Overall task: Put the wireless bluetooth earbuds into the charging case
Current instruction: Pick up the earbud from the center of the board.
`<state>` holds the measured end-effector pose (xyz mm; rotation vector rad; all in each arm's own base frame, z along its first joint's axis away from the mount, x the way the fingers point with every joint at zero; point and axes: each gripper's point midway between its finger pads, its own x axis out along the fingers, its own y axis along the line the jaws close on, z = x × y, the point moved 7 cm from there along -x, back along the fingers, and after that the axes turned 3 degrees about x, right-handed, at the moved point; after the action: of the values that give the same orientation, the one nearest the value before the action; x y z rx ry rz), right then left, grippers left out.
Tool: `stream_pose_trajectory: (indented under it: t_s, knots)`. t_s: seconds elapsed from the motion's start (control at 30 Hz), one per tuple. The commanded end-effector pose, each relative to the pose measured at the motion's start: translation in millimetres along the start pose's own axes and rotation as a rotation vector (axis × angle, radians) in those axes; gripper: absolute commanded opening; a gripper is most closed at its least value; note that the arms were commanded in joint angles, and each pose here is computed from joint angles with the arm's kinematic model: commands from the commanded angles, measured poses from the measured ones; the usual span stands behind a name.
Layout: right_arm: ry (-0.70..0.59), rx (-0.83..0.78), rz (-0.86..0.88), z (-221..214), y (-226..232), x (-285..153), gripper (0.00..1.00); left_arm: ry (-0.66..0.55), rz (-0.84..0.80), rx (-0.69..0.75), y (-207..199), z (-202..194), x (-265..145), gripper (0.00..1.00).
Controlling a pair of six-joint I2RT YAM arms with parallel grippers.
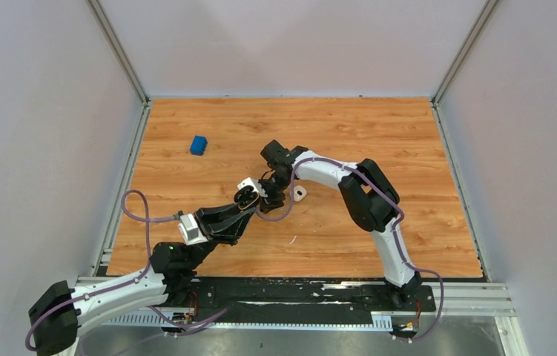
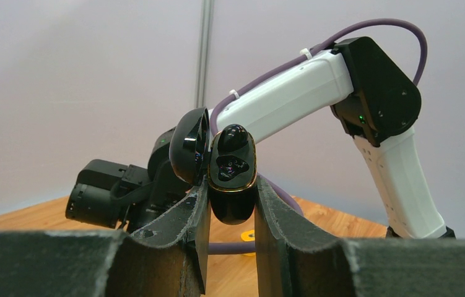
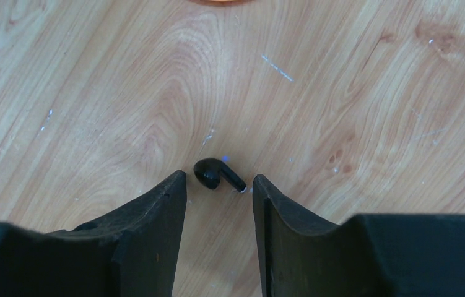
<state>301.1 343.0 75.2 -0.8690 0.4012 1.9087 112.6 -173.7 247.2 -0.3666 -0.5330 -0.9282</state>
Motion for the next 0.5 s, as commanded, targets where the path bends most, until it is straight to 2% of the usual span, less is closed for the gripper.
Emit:
stream_pose_trajectory:
  t_s: [0.0,0.3,0.47]
  knots:
    - [0.013,0.029,0.089,-2.5,4.1,11.1,0.42,0.073,-0.004,0.001,1.6,-24.2,-20.2,0.0]
    - [0.052,0.061,0.126,-6.6,7.3,15.2,0.36,0.08,-0.005,0.002,1.5,-25.0,-19.5,0.0]
    - [0.075,0.072,0.151,-7.6,9.5,20.4,0.38,0.084,-0.005,0.001,1.4,-25.6,-19.5,0.0]
